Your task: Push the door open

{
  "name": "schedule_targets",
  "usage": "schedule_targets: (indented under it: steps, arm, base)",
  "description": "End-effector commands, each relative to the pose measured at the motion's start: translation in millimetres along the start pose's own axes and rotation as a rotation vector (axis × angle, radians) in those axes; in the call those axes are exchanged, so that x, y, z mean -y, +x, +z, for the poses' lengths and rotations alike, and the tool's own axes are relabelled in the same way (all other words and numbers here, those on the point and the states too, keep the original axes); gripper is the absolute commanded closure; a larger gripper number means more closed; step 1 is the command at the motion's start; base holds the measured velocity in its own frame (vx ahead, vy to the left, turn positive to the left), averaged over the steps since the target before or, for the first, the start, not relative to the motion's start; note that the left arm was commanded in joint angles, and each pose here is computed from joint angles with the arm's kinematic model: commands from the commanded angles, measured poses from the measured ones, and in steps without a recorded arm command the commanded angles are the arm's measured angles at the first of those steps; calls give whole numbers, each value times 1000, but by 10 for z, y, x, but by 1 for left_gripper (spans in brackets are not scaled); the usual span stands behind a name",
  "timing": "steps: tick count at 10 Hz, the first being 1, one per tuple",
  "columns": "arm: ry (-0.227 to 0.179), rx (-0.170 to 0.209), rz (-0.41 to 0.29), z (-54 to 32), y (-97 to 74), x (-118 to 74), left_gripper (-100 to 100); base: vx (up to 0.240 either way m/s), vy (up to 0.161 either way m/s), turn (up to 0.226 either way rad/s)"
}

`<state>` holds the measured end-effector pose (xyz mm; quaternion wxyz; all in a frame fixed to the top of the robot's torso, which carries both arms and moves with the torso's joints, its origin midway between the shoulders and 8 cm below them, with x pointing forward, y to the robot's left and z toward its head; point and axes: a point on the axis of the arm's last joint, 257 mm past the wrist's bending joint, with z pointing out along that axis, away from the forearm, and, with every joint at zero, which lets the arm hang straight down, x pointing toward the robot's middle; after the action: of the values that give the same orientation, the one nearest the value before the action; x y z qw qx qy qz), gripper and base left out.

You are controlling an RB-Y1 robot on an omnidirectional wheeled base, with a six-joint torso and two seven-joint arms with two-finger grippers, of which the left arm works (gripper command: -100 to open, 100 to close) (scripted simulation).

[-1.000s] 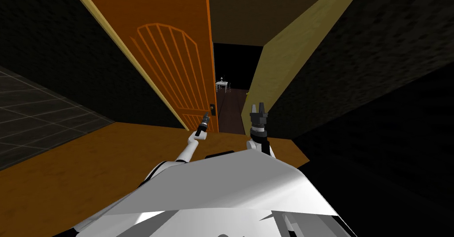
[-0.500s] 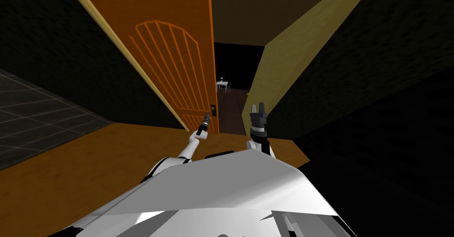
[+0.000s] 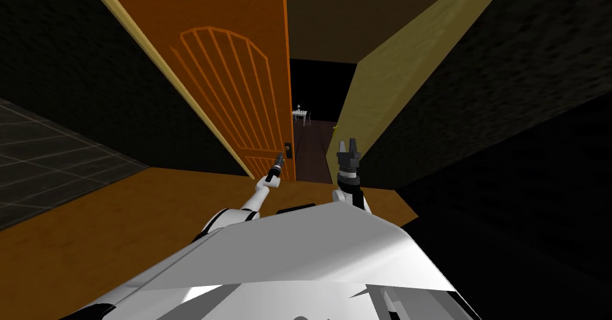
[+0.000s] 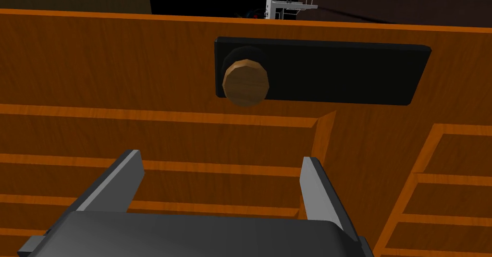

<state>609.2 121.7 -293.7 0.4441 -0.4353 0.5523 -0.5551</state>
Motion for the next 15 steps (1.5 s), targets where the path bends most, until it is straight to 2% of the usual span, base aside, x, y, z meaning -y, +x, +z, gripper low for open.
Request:
schedule_targets:
  steps: [1, 4, 9, 10, 15]
  arm:
    - [0, 7, 7, -3, -65, 1, -100]
    - [-1, 15, 10, -13, -121, -9, -100]
    - [-1, 17, -2, -21, -84, -23, -100]
    - [-1, 17, -2, -21, -84, -23, 100]
    - [-1, 17, -2, -21, -84, -23, 100]
  base:
    - [185, -31, -21]
    - [199, -51, -23]
    - [170, -31, -18]
    - [-9, 5, 8]
    - [-9, 3, -4]
